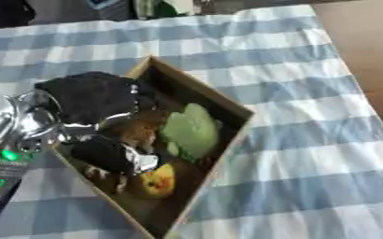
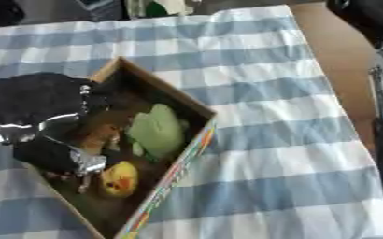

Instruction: Pick up objects on the table and place them in the box.

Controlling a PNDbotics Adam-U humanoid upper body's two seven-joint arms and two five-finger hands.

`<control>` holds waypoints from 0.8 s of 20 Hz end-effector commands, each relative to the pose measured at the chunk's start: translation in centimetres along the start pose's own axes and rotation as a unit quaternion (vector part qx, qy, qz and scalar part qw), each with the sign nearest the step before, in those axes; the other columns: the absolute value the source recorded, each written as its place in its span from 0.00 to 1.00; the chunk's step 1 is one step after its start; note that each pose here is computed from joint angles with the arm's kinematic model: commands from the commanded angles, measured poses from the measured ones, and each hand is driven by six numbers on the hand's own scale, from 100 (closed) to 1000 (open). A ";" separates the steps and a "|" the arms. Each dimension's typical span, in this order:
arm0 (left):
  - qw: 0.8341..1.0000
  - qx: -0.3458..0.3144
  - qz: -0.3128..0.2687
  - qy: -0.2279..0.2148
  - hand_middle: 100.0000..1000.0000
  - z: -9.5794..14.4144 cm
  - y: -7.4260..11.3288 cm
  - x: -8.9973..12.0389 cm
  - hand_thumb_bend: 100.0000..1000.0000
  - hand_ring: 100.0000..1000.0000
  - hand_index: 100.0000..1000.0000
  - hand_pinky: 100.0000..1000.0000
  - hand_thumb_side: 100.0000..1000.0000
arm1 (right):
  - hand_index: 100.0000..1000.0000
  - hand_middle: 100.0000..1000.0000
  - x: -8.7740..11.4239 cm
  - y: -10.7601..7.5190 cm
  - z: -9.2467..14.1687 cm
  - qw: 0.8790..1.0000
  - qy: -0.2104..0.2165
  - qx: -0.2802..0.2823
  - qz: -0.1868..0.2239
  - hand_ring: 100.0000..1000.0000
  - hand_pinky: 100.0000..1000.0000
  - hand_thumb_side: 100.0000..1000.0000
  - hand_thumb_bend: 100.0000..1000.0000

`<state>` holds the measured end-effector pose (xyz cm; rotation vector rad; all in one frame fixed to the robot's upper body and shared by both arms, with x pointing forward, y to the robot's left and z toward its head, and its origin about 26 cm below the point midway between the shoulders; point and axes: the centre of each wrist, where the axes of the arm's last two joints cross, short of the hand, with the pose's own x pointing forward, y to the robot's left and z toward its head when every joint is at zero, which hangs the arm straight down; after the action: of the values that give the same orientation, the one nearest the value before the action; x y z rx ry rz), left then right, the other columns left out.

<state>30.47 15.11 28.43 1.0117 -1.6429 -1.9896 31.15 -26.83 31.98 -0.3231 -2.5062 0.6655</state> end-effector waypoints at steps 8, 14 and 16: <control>0.904 0.354 0.161 0.181 0.71 2.6 -0.6 -3.1 0.00 0.75 0.87 0.54 0.96 | 0.78 0.54 0.9 -0.7 0.0 1.000 -0.016 -0.019 0.008 0.77 0.80 0.52 0.01; 0.782 0.514 0.273 0.223 0.65 3.9 -3.2 -4.4 0.00 0.69 0.85 0.49 0.95 | 0.79 0.55 0.9 -0.7 0.0 0.999 -0.025 -0.034 0.002 0.77 0.79 0.52 0.00; 0.747 0.550 0.297 0.226 0.63 4.3 -4.1 -4.6 0.00 0.68 0.83 0.48 0.98 | 0.79 0.55 0.9 -0.7 0.0 0.999 -0.032 -0.040 -0.005 0.77 0.79 0.52 0.00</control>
<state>31.40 21.78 25.46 0.9660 -2.3252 -0.3014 30.94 -27.01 31.87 -0.3162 -2.5574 0.5876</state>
